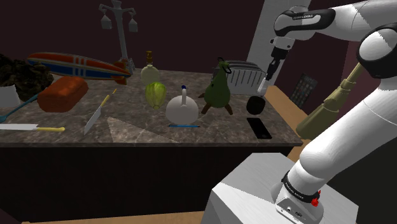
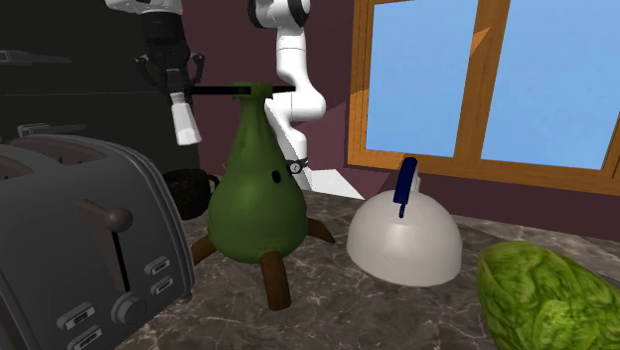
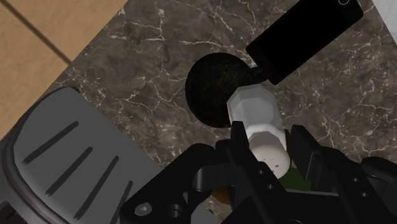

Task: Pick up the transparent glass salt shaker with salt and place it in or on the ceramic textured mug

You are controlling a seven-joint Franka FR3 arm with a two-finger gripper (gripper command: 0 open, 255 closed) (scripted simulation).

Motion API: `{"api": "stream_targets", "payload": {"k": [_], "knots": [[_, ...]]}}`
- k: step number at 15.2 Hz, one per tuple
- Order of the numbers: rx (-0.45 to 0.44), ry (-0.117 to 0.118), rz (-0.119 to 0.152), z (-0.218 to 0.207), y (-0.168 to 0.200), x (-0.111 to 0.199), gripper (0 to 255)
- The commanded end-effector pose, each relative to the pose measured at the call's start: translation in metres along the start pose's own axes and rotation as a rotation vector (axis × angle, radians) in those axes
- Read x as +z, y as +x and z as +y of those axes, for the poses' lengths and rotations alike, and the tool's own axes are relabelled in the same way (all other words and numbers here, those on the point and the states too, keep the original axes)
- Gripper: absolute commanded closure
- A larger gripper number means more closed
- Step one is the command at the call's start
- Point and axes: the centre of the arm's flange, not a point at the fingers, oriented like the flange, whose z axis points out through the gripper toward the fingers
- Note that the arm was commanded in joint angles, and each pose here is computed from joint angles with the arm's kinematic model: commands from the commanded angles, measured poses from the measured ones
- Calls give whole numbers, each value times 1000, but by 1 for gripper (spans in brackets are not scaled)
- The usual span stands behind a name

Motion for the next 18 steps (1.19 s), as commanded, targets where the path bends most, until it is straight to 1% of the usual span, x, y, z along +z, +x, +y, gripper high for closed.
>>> {"api": "stream_targets", "payload": {"k": [1,11,12,18], "knots": [[0,0,0,1,0,11,255],[0,0,0,6,-1,63,255],[0,0,0,6,-1,72,255],[0,0,0,6,-1,72,255]]}}
